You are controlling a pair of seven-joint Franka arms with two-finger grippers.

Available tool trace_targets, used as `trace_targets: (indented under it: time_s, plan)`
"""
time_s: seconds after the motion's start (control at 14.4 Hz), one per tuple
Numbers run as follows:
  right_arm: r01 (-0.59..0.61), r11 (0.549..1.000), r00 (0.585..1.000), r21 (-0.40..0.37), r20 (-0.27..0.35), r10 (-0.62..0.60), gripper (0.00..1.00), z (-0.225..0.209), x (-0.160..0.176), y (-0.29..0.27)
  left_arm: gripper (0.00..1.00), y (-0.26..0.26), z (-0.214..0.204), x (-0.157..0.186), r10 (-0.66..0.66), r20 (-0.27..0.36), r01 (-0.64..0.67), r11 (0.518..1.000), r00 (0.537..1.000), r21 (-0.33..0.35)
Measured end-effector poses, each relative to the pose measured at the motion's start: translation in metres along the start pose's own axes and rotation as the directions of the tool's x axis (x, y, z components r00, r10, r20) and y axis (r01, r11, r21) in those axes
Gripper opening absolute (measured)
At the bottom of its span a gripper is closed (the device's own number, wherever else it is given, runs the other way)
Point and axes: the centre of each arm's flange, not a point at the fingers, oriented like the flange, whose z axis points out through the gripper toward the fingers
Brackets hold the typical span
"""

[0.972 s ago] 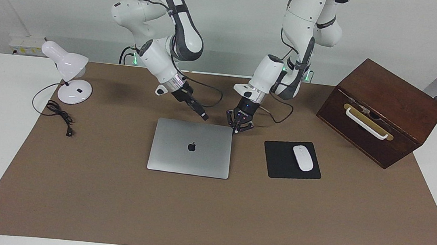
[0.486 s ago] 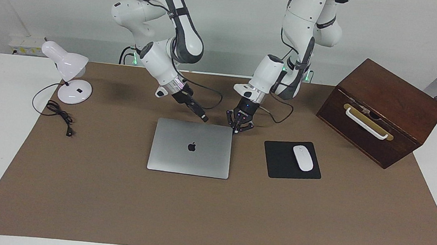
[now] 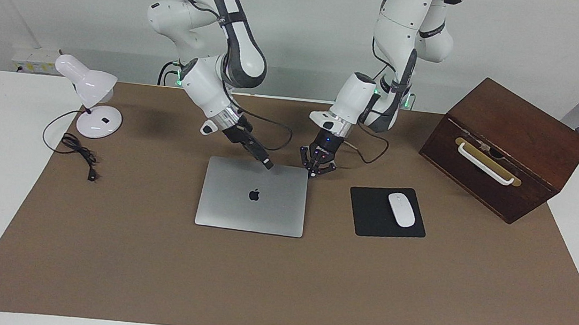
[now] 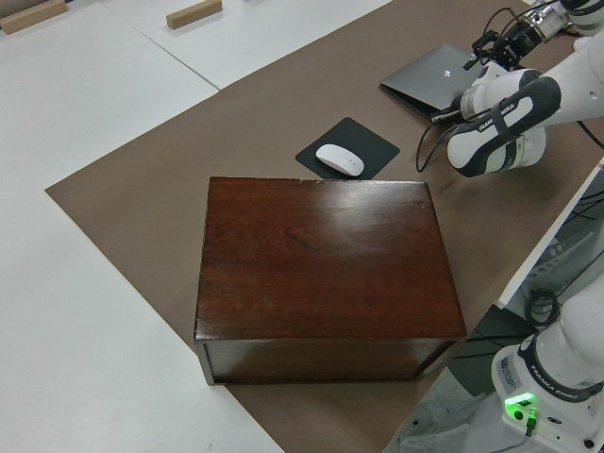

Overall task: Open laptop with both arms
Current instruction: 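Lift the laptop lid upward with the right gripper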

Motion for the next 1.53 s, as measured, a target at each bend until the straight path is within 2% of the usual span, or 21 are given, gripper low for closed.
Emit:
trace_targets:
  time_s: [1.53]
  plan:
    - [0.077,0.996,0.997,0.033,0.013,-0.077,1.0,-0.002,-0.005,-0.021,0.01,-0.001,0.001,0.0,-0.001,-0.005,0.001,1.0,1.0,0.0]
